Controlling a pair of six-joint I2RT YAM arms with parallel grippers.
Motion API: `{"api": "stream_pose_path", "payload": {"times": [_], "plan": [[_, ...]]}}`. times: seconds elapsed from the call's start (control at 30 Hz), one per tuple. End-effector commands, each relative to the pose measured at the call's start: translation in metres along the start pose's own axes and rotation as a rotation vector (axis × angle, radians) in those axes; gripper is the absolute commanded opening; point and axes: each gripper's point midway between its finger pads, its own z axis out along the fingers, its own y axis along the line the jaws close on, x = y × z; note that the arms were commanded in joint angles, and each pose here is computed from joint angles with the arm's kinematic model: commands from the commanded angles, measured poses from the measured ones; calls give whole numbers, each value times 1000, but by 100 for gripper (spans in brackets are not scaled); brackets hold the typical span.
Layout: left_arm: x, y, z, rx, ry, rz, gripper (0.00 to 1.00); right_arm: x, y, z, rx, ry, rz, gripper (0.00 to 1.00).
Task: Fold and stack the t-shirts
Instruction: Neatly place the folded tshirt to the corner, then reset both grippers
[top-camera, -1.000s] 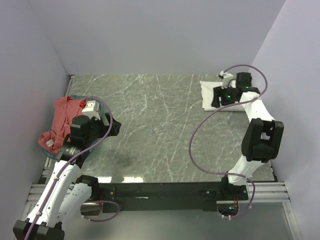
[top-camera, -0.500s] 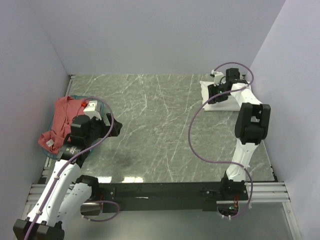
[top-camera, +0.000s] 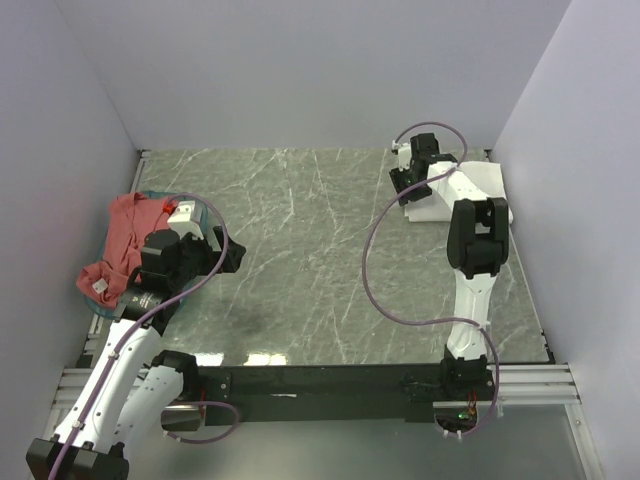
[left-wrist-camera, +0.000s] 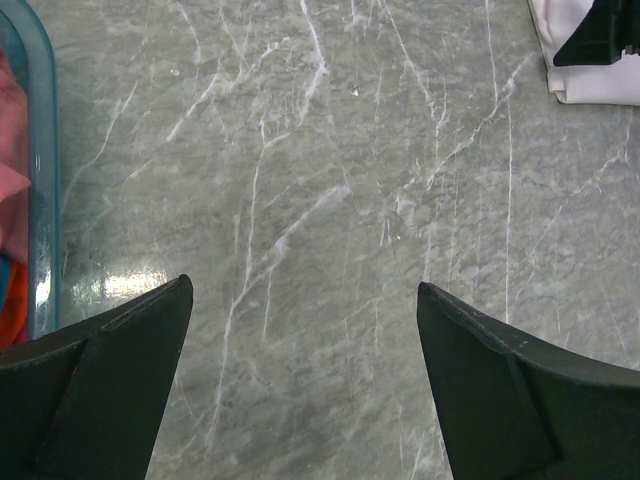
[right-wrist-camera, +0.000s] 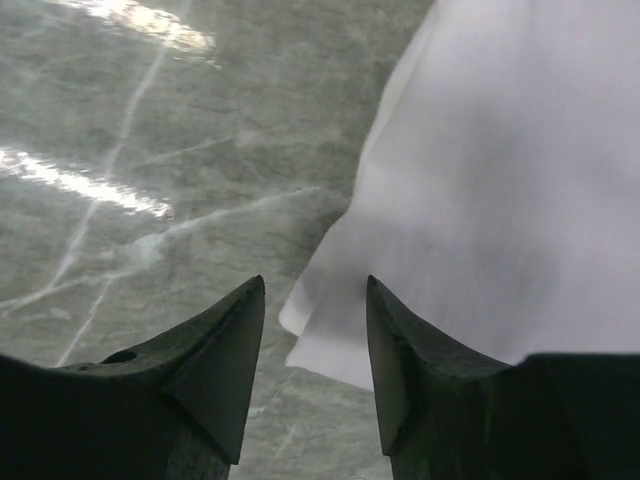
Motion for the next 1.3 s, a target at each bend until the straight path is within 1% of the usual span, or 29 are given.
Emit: {"api": "stream_pose_path", "payload": {"times": [0.0,0.07,0.1,0.17,0.2,0.27,0.3,0.4,0.5,0.57,0.63,0.67,0.77,0.87,0.9,0.93,1.0,1.13,1.23,1.27], "plan": [[-16,-8,-3,35,-48,30,99,-6,-19,3,120,11,9,51],[-17,-8,-3,36,-51,29,100,-2,-19,6,137,23,-3,50],[-16,-8,-3,36,-51,28,99,1,-21,7,149,35,-8,47],[-17,-8,-3,37,-52,28,99,4,-21,7,156,44,-20,44],[-17,-8,-3,37,-52,29,100,8,-20,8,158,54,-24,38],[-16,-9,-3,41,-51,31,99,8,-21,3,172,50,-35,31],[-16,-9,-3,39,-50,29,100,14,-20,3,173,61,-45,24],[-15,-9,-3,42,-48,29,99,13,-21,-9,195,45,-68,15],[-16,-10,-3,45,-48,30,99,15,-22,-22,207,38,-92,10],[-16,-10,-3,46,-48,30,99,12,-24,-34,218,21,-104,8],[-16,-11,-3,49,-50,30,99,18,-23,-37,216,31,-127,8],[-16,-10,-3,47,-50,31,99,16,-24,-42,217,21,-131,8],[-16,-11,-3,49,-50,32,99,27,-15,-39,171,40,-141,14],[-16,-11,-4,50,-49,31,99,37,6,-34,53,59,-147,31],[-16,-10,-4,47,-50,31,100,36,12,-35,14,51,-147,40],[-16,-10,-4,49,-50,30,99,34,23,-37,-51,34,-140,44],[-16,-11,-4,54,-50,30,99,25,26,-51,-93,-16,-115,46],[-16,-12,-3,56,-47,30,99,1,21,-83,-183,-140,-53,46],[-16,-11,-4,54,-50,30,100,-3,20,-94,-216,-186,-52,46],[-17,-12,-4,55,-54,31,100,-7,32,-101,-282,-218,-81,46]]}}
